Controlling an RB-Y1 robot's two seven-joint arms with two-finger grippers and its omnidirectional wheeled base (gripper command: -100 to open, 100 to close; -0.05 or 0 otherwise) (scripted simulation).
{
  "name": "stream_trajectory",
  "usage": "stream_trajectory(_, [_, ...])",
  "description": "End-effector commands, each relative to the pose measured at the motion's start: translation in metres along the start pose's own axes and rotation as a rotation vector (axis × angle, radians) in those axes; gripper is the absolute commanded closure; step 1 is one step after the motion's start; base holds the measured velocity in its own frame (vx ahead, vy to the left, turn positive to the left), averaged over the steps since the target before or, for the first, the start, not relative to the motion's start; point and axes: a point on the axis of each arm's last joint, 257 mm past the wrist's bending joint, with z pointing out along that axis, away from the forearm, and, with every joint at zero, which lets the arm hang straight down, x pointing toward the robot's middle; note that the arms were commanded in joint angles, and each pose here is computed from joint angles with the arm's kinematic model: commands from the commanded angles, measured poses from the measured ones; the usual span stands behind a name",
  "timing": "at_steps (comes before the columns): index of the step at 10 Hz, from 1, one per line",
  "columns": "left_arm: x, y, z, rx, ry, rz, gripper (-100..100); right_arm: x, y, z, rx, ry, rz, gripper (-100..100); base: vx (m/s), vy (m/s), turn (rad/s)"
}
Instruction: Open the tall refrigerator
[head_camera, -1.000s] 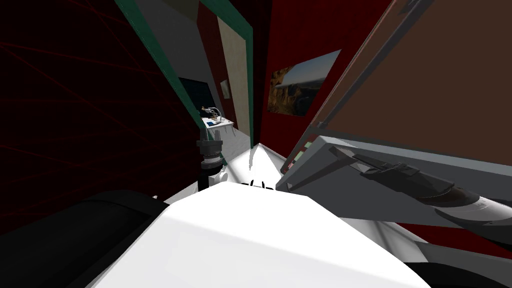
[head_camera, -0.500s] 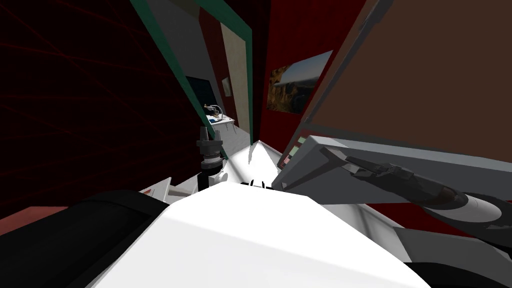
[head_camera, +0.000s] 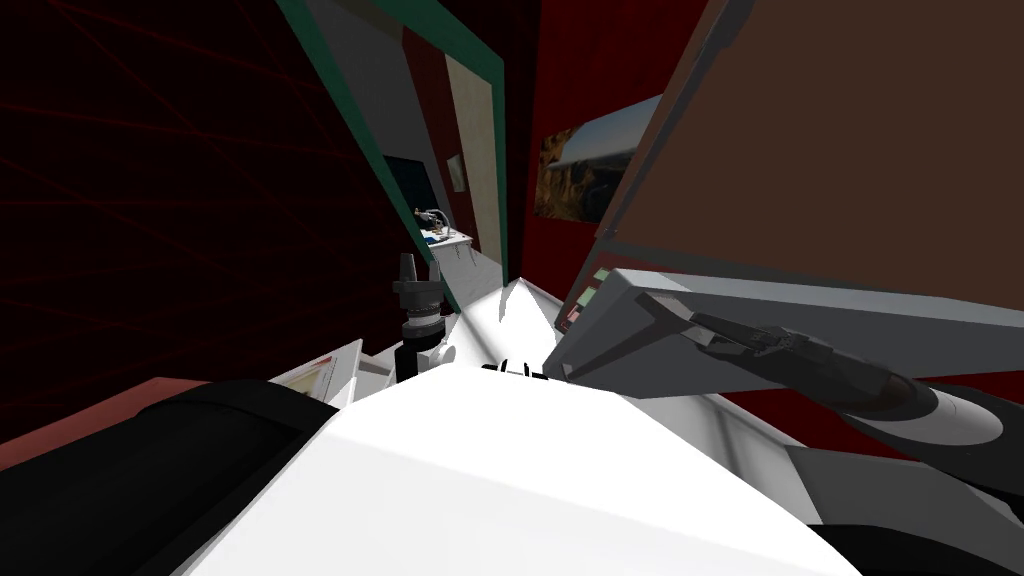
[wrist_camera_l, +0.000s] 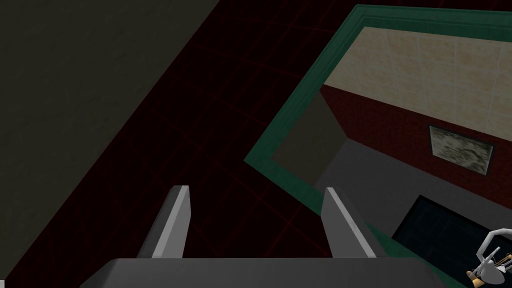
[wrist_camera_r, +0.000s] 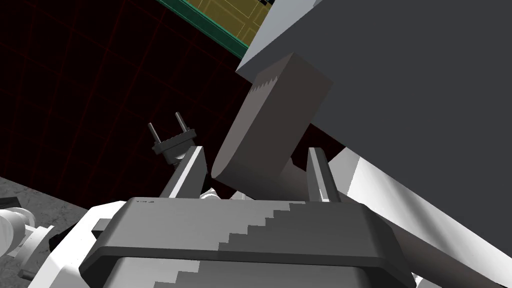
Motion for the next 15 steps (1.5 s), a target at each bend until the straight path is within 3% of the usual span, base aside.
stream_trajectory(1, [0.000,0.000,0.000,0.000,0.000,0.000,0,-0.019,-0.011,0.006,0.036,-0.064,0.008,100,-0.102,-0.138,-0.043])
stream_trajectory(3, [0.000,0.000,0.000,0.000,0.000,0.000,0,-0.027,-0.019,0.009,0.061,-0.092,0.006,100,-0.130,-0.109,0.006])
stream_trajectory(4, [0.000,0.000,0.000,0.000,0.000,0.000,0,-0.019,-0.017,0.008,0.051,-0.064,-0.003,100,-0.055,-0.022,0.032])
stream_trajectory(7, [0.000,0.000,0.000,0.000,0.000,0.000,0,-0.030,-0.026,0.006,0.091,-0.118,-0.017,100,-0.116,-0.053,0.065])
stream_trajectory(9, [0.000,0.000,0.000,0.000,0.000,0.000,0,-0.031,-0.026,0.006,0.092,-0.122,-0.017,100,-0.112,-0.064,0.011])
stream_trajectory(15, [0.000,0.000,0.000,0.000,0.000,0.000,0,-0.063,-0.052,-0.005,0.215,-0.258,-0.049,100,-0.170,-0.161,-0.004])
